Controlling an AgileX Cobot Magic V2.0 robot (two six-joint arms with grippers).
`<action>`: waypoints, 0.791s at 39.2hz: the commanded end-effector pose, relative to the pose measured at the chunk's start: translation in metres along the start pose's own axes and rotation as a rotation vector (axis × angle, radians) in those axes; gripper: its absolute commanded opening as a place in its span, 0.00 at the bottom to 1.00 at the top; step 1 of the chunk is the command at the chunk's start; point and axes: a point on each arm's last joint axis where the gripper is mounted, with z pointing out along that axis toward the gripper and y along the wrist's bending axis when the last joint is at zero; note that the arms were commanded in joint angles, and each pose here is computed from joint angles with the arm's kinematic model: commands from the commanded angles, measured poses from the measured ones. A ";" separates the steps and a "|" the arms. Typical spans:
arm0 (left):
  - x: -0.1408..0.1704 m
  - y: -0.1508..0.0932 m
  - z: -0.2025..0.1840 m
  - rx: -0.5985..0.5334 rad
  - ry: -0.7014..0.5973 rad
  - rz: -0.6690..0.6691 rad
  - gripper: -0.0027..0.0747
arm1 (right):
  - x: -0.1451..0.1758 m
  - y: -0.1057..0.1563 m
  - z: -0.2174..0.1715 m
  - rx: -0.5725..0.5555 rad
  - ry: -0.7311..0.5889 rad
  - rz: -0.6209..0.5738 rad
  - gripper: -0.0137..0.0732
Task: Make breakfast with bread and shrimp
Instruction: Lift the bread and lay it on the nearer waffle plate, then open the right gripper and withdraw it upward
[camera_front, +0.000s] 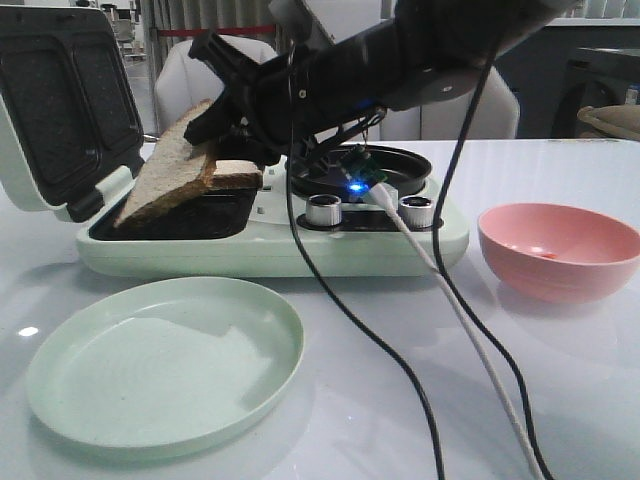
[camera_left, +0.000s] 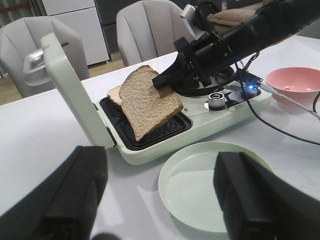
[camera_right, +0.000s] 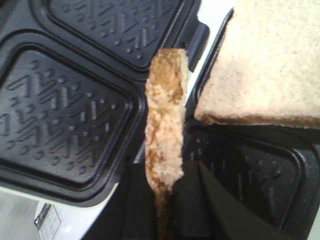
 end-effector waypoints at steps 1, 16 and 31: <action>-0.015 0.002 -0.007 -0.014 -0.120 -0.020 0.70 | -0.023 0.034 -0.008 -0.142 -0.076 0.045 0.32; -0.015 0.002 -0.007 -0.014 -0.120 -0.020 0.70 | -0.020 0.027 -0.006 -0.077 -0.041 -0.060 0.84; -0.015 0.002 -0.007 -0.014 -0.120 -0.020 0.70 | -0.046 0.064 -0.046 0.045 -0.098 -0.307 0.85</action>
